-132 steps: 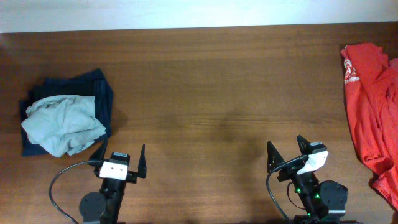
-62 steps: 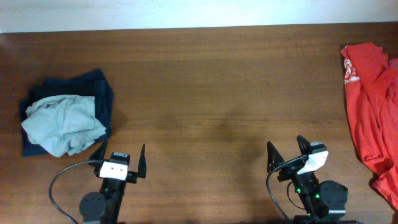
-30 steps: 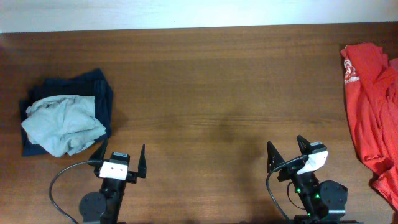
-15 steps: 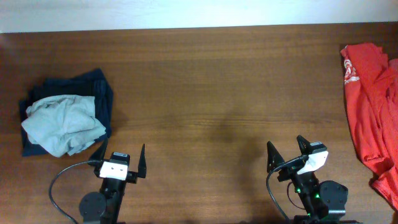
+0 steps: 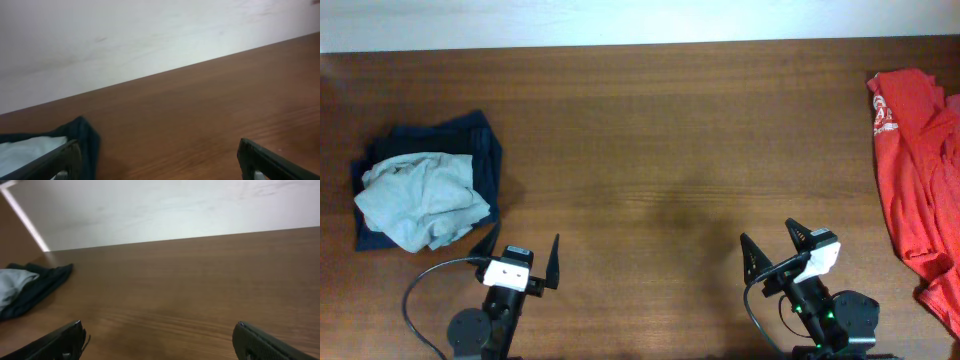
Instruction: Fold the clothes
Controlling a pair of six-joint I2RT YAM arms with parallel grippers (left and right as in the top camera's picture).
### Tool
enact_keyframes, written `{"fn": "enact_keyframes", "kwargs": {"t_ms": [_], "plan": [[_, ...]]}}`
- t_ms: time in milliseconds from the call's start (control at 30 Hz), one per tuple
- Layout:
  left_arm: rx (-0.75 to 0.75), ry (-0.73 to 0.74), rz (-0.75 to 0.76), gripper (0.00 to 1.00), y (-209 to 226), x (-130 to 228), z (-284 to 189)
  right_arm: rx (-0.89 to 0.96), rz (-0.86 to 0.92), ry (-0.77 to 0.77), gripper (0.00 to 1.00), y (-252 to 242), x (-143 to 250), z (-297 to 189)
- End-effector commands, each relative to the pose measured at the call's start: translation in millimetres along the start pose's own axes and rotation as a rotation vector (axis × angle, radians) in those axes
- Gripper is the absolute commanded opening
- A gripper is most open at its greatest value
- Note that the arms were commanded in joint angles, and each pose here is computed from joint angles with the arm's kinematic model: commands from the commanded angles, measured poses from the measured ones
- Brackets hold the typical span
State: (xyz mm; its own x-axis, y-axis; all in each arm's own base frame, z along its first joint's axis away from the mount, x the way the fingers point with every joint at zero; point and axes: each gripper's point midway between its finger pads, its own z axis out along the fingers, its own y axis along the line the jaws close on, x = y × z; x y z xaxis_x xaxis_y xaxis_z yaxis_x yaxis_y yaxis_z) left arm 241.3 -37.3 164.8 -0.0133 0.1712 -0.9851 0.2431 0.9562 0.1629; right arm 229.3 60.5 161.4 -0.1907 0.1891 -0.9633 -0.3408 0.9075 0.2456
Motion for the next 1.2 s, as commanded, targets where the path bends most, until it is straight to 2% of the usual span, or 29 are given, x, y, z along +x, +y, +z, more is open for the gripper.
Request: {"fn": "enact_keyframes", "kwargs": {"t_ms": [0, 167, 300, 433, 533, 767, 833, 900, 967, 1067, 1133, 1167], "plan": [[0.117, -0.022, -0.014, 0.99, -20.6, -1.9, -0.7, -0.06, 0.003, 0.008, 0.99, 10.2, 3.0, -0.1], [0.128, 0.057, -0.233, 0.99, -22.8, 13.0, 3.0, -0.095, 0.001, 0.012, 0.98, 16.2, 3.2, -0.6], [0.131, 0.074, -0.269, 0.99, -23.3, 13.9, 3.8, -0.106, -0.008, -0.003, 0.99, 20.0, -4.5, -2.6], [0.133, 0.013, -0.247, 0.99, -18.7, -24.1, -1.1, -0.114, -0.034, -0.052, 0.98, 28.7, -33.0, -9.4], [0.104, 0.054, -0.26, 0.99, -11.4, -43.4, -6.1, -0.114, -0.033, -0.051, 0.98, 34.0, -53.0, -11.9], [0.068, 0.296, -0.324, 0.99, 3.4, -61.7, 3.6, 0.057, 0.08, 0.157, 0.99, 7.6, -74.4, 6.9], [0.082, 0.395, -0.353, 0.99, 6.1, -70.3, 11.6, 0.076, 0.115, 0.243, 0.98, 4.0, -88.8, 19.9], [0.16, 0.452, -0.391, 0.99, -3.3, -81.7, 15.6, 0.07, 0.144, 0.302, 0.99, 4.7, -101.8, 30.3], [0.235, 0.491, -0.427, 0.99, -12.7, -93.9, 17.5, 0.012, 0.183, 0.365, 0.99, 14.6, -111.2, 39.1], [0.243, 0.506, -0.44, 0.99, -9.2, -105.1, 27.4, -0.045, 0.213, 0.48, 0.98, 24.3, -113.8, 44.8], [0.243, 0.504, -0.439, 0.99, -6.8, -107.4, 33.8, -0.001, 0.189, 0.535, 0.99, 14.2, -111.3, 48.1], [0.243, 0.51, -0.441, 0.99, -6.3, -106.0, 36.3, 0.084, 0.205, 0.568, 0.99, -0.7, -108.3, 48.4]]}}
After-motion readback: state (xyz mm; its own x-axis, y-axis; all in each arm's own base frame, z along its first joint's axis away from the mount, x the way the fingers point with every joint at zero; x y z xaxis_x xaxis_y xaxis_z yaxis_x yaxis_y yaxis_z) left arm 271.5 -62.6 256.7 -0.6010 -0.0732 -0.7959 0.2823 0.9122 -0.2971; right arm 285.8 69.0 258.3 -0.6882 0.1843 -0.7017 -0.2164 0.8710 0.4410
